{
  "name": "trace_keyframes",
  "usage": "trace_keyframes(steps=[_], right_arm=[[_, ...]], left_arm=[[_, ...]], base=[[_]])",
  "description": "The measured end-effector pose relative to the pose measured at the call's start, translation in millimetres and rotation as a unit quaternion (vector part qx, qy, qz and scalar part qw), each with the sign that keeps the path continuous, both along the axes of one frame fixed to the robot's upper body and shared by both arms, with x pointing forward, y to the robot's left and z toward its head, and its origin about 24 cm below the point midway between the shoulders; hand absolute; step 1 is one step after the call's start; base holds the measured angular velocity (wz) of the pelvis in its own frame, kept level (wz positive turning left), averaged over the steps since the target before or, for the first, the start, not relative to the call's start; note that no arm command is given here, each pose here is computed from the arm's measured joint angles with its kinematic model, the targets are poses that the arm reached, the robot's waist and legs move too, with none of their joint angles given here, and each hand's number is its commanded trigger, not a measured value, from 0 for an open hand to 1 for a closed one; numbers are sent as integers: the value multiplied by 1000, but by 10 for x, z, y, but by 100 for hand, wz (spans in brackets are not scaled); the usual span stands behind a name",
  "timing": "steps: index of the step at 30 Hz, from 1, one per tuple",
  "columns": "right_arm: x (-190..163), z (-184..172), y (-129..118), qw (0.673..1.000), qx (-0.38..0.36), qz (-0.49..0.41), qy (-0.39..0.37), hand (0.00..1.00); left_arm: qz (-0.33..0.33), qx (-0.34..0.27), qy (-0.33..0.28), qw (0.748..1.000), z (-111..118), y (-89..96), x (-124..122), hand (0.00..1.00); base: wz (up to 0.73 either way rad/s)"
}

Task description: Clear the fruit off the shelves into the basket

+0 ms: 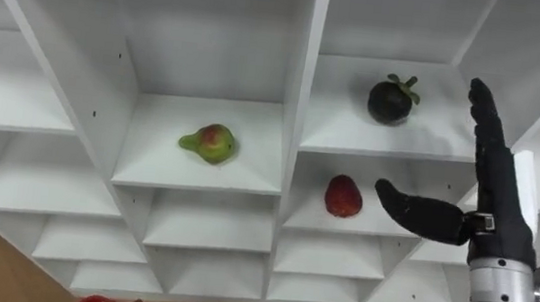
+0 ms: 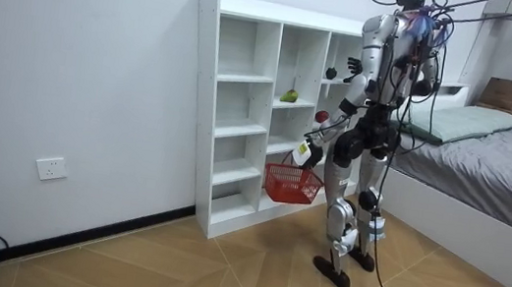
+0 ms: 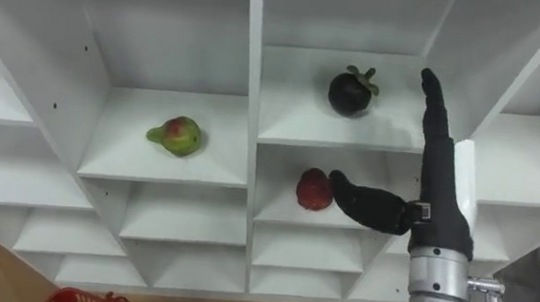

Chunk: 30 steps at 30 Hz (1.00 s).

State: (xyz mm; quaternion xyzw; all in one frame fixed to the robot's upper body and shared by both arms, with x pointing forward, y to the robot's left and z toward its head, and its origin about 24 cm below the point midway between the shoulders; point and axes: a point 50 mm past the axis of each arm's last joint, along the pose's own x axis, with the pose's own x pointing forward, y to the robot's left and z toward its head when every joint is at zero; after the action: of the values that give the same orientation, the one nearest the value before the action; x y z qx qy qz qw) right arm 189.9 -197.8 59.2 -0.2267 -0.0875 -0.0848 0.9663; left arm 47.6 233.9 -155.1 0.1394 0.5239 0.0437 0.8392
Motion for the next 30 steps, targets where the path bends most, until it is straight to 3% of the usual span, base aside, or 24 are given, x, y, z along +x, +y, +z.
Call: trace_keyframes(steps=[13, 30], right_arm=[[216, 228, 20, 998, 31, 16, -56, 0], [353, 143, -212, 999, 38, -10, -24, 0]], left_arm=[[-12, -13, 10, 1000, -6, -3, -20, 100], [-16, -11, 20, 1000, -1, 19, 4, 100]], base=[[3], [3]])
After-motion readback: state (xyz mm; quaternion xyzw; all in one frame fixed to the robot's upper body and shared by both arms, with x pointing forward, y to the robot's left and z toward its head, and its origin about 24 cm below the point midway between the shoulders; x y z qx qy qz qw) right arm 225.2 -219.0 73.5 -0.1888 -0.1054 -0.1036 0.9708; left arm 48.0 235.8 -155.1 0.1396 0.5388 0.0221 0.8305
